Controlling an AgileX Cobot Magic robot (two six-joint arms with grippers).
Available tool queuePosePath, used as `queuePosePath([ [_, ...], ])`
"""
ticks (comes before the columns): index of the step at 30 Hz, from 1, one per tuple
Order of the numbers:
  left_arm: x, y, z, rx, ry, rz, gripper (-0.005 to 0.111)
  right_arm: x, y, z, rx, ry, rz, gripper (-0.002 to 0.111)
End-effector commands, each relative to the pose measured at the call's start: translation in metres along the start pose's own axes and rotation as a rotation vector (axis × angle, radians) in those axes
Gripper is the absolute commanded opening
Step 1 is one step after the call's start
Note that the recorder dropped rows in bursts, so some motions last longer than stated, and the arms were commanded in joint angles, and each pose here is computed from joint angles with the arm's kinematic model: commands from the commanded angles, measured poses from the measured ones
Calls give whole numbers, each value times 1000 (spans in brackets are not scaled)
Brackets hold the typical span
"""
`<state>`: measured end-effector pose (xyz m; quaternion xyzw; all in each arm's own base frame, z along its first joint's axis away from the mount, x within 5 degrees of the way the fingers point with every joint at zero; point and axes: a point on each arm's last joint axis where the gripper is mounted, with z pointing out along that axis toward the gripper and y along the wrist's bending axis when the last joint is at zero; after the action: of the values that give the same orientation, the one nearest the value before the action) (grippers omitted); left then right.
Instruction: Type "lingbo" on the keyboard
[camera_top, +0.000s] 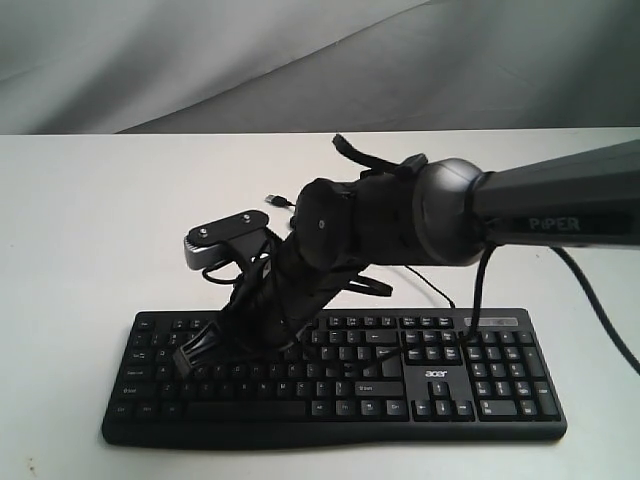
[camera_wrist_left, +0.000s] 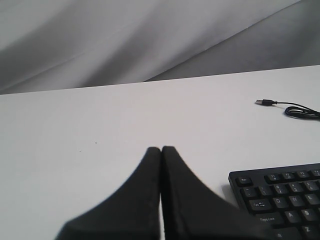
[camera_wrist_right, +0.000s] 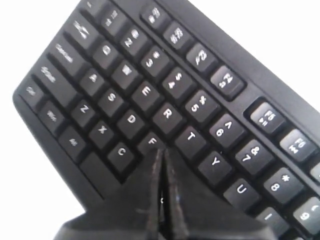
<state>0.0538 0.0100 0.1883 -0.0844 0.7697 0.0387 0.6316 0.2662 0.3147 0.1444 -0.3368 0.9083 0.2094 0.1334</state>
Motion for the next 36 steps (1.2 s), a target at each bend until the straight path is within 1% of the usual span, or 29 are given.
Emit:
queuePosePath([
  [1, 1, 0, 0, 1, -3, -12, 1, -2, 5, -12, -2, -3, -28, 0],
  [8, 1, 0, 0, 1, -3, -12, 1, 14, 1, -7, 12, 29, 10, 0],
  [12, 1, 0, 0, 1, -3, -12, 1, 15, 1, -7, 10, 34, 5, 0],
  [18, 1, 0, 0, 1, -3, -12, 1, 16, 13, -5, -3, 27, -35, 0],
  [36, 1, 0, 0, 1, -3, -12, 1, 15, 11, -3, 12, 16, -17, 0],
])
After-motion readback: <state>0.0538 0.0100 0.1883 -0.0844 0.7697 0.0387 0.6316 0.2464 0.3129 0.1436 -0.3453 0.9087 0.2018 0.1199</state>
